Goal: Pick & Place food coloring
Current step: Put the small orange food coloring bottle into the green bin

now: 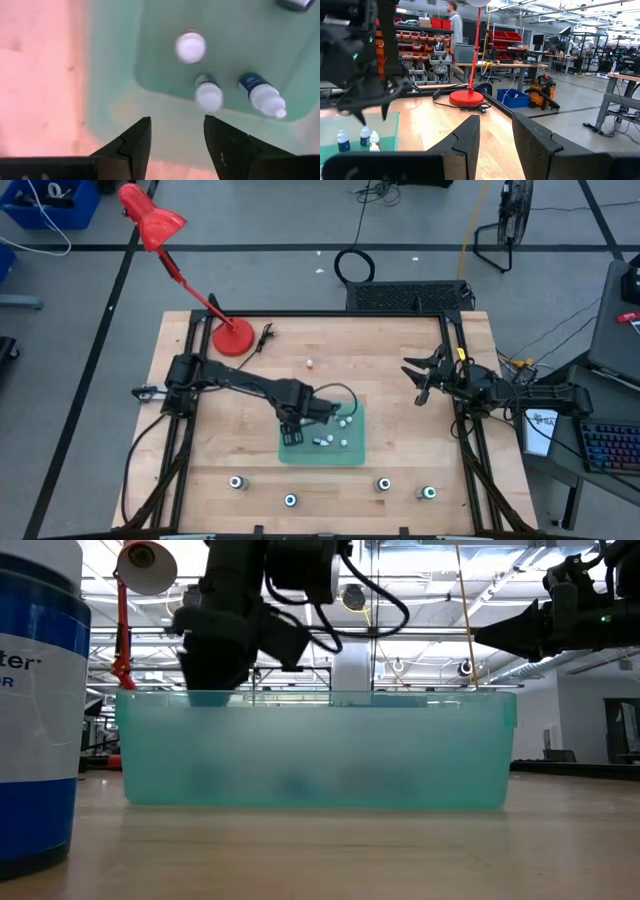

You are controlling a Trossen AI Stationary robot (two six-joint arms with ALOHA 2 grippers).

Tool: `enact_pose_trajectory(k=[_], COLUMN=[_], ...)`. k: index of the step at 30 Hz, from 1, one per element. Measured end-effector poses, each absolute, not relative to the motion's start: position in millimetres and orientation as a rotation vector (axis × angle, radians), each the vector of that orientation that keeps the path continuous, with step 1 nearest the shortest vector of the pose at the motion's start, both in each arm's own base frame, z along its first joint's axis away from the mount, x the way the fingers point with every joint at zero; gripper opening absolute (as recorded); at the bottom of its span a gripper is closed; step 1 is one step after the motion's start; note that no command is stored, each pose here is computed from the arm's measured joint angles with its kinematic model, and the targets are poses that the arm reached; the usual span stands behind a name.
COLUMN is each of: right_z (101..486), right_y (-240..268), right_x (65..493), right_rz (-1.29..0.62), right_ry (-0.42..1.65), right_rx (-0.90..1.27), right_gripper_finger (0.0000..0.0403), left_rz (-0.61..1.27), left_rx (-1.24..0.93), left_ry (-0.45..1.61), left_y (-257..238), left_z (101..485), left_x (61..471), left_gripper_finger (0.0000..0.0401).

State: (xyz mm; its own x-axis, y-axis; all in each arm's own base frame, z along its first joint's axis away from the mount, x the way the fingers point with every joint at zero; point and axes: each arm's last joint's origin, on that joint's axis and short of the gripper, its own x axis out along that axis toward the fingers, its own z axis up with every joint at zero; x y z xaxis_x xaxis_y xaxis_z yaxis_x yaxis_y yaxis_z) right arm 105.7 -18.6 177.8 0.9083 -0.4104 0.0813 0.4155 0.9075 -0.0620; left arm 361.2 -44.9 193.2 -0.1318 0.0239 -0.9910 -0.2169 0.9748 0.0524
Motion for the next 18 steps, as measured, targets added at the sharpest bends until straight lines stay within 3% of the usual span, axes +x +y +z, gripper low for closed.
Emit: enact_pose_trajectory(k=[5,13,18], right_z=[178,178,177], right_y=[-19,-19,-19], right_x=[106,106,106], right_rz=[-0.426,-0.426,-0.426], right_ry=[-0.066,-0.063,-0.063], right_rx=[-0.079,-0.079,-0.079], right_gripper_finger=[0.0105,0.0105,0.0105], left_rz=[0.227,0.281,0.213], left_rx=[-0.154,0.066,-0.022], left_ry=[1.613,1.425,1.351], left_y=[-29,6,54], left_z=[219,255,255], left_x=[366,376,384], left_gripper_finger=[0.0186,0.0186,0.0186])
